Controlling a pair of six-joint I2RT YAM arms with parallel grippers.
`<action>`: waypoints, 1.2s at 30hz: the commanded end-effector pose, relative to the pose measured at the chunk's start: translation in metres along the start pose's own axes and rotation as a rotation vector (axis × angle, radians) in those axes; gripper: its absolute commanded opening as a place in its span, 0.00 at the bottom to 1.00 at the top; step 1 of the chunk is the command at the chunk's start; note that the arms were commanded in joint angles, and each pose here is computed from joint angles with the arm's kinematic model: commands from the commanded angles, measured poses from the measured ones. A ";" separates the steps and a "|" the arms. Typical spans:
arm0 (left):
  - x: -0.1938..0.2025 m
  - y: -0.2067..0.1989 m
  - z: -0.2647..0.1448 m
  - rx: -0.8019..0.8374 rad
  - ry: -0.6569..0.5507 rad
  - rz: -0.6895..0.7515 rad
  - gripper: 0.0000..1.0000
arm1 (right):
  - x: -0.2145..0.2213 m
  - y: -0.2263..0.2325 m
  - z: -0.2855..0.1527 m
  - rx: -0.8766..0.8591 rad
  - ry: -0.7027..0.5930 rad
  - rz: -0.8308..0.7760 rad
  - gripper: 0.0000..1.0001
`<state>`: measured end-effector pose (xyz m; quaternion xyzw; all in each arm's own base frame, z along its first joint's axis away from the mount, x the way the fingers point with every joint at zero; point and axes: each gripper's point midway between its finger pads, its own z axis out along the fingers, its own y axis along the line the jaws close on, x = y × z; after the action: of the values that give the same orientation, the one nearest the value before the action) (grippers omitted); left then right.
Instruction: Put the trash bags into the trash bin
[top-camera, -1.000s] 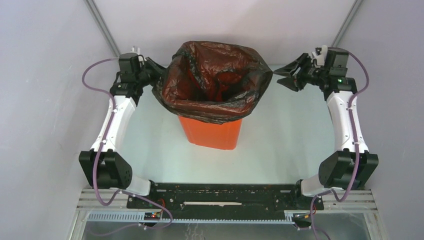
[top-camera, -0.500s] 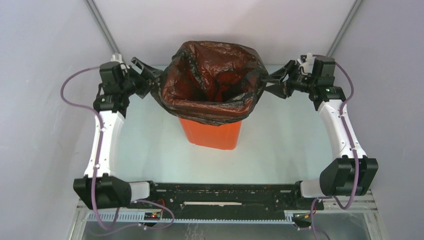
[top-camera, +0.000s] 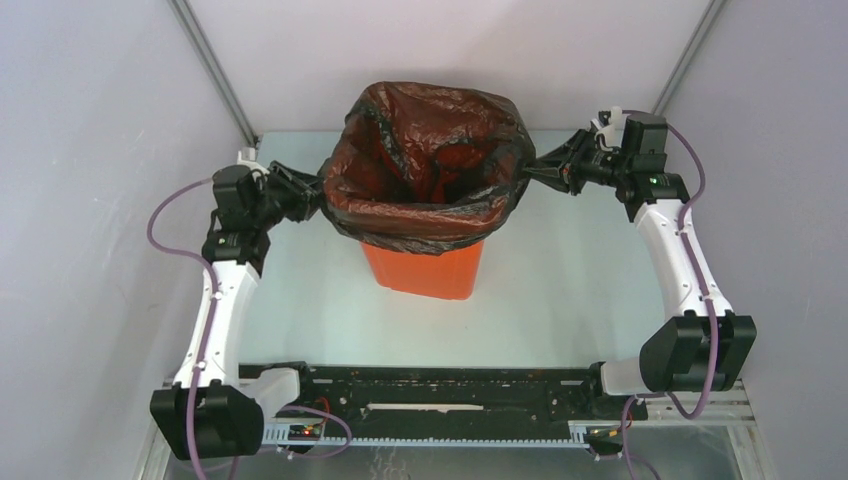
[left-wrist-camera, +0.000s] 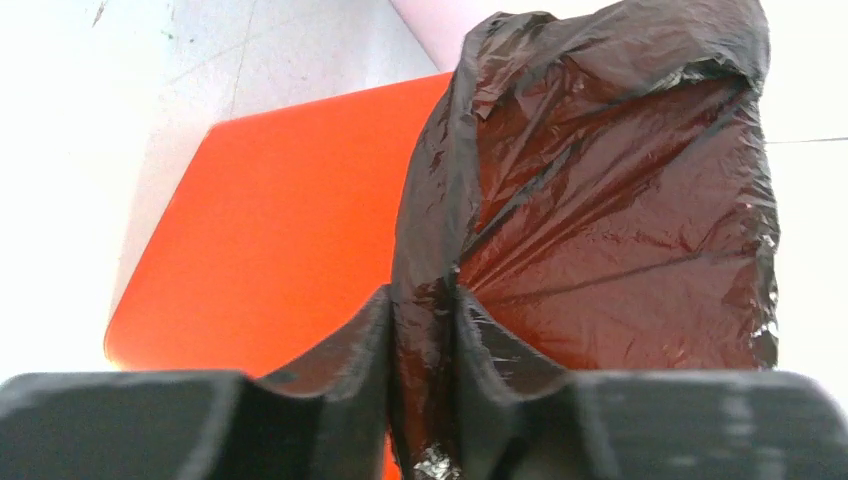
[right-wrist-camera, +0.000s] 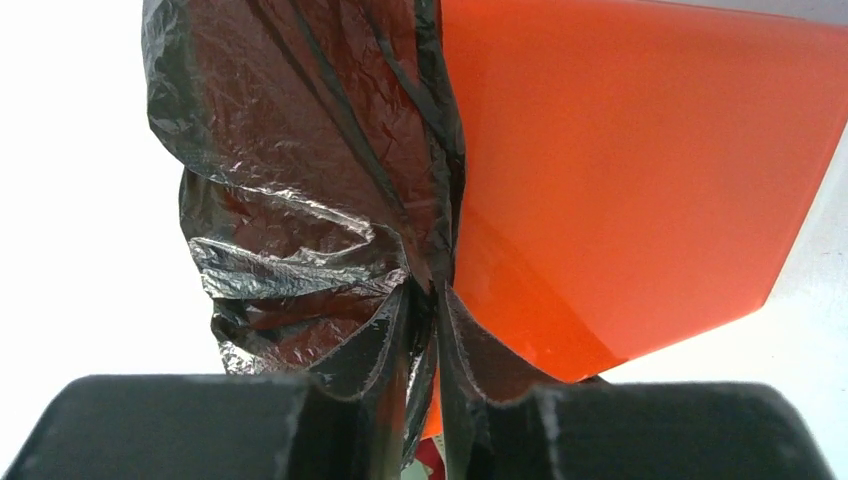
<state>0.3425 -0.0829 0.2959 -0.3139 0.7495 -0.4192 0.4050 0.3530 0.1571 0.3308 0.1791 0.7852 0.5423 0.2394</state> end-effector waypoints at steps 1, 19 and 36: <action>0.006 0.010 0.011 0.014 0.022 -0.005 0.26 | 0.008 0.001 0.012 -0.001 0.019 -0.055 0.18; 0.049 0.042 0.019 -0.054 0.159 0.049 0.03 | 0.008 -0.077 0.047 0.207 0.078 -0.084 0.00; 0.032 -0.003 -0.003 -0.024 0.112 0.024 0.11 | -0.055 0.012 -0.028 -0.048 -0.149 -0.138 0.75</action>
<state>0.3211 -0.1080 0.2502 -0.2920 0.7937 -0.4093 0.3424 0.3711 0.1032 0.3221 0.1983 0.7881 0.4977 0.3031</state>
